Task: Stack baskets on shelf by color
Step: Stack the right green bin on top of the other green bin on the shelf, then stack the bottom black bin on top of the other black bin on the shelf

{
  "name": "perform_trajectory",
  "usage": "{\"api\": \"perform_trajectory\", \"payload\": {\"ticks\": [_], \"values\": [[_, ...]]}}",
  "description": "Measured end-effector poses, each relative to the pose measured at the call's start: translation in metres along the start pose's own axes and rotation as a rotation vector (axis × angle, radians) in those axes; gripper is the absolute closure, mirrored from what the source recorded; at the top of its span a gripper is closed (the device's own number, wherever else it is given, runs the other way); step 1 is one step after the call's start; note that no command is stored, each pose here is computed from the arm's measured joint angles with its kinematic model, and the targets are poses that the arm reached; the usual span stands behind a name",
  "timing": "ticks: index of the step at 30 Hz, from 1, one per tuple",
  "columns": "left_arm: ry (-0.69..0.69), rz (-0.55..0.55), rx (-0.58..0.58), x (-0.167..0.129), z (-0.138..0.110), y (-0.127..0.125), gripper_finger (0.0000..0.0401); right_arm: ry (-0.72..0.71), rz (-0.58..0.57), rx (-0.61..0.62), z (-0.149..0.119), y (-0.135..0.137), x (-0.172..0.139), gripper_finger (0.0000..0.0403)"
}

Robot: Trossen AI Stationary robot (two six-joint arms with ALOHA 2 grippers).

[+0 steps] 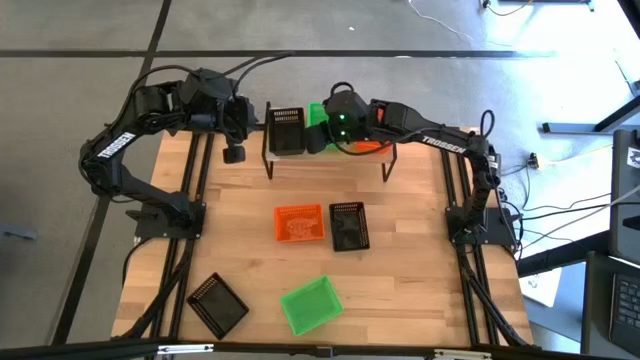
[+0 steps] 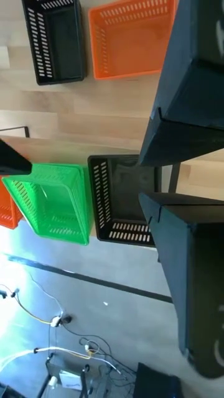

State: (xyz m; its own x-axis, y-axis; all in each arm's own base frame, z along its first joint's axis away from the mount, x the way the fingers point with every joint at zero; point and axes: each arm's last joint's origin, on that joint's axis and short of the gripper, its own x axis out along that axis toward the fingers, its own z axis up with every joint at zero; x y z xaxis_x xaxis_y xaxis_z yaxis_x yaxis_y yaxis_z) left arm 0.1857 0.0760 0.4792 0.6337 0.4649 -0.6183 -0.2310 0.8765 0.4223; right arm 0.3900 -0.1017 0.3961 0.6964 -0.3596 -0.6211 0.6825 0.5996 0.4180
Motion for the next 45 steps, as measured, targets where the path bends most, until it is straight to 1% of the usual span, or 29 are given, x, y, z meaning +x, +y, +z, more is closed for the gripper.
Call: {"api": "perform_trajectory", "payload": {"ticks": [6,10,20,26,28,31,35,38,41,43,45], "values": [[0.0,0.0,-0.001,0.0,0.0,0.0,0.0331,0.018,-0.074,0.019,0.001,-0.011,0.007,0.0401],[0.0,0.0,-0.001,0.0,0.0,0.0,0.0331,0.027,-0.075,0.029,0.003,-0.014,0.011,0.0401],[-0.001,0.001,-0.002,0.0,0.0,0.0,0.0331,0.079,-0.099,0.044,0.003,-0.026,0.036,0.0402],[-0.001,0.001,-0.002,0.0,0.0,0.0,0.0331,0.075,-0.105,0.049,0.005,-0.029,0.037,0.0403],[-0.001,0.001,-0.001,0.0,0.0,0.0,0.0331,0.076,-0.082,0.046,0.006,-0.028,0.037,0.0403],[-0.001,0.001,-0.001,0.0,0.0,0.0,0.0331,0.073,-0.045,0.0,0.008,-0.026,0.035,0.0403],[0.0,0.0,-0.027,0.0,0.0,0.0,0.0331,0.055,-0.01,-0.139,0.012,-0.016,0.024,0.0403],[0.019,-0.004,-0.067,0.0,-0.002,0.0,0.0331,0.036,0.022,-0.258,0.016,-0.006,0.009,0.0403],[0.08,-0.006,-0.126,0.001,-0.009,0.002,0.0331,0.016,0.051,-0.375,0.02,0.004,-0.009,0.0403],[0.125,-0.008,-0.162,0.001,-0.014,0.004,0.0331,0.014,0.05,-0.458,0.022,0.01,-0.024,0.0403],[0.138,-0.049,-0.195,0.001,-0.017,0.004,0.0331,0.015,0.019,-0.54,0.021,0.014,-0.04,0.0403]]}}
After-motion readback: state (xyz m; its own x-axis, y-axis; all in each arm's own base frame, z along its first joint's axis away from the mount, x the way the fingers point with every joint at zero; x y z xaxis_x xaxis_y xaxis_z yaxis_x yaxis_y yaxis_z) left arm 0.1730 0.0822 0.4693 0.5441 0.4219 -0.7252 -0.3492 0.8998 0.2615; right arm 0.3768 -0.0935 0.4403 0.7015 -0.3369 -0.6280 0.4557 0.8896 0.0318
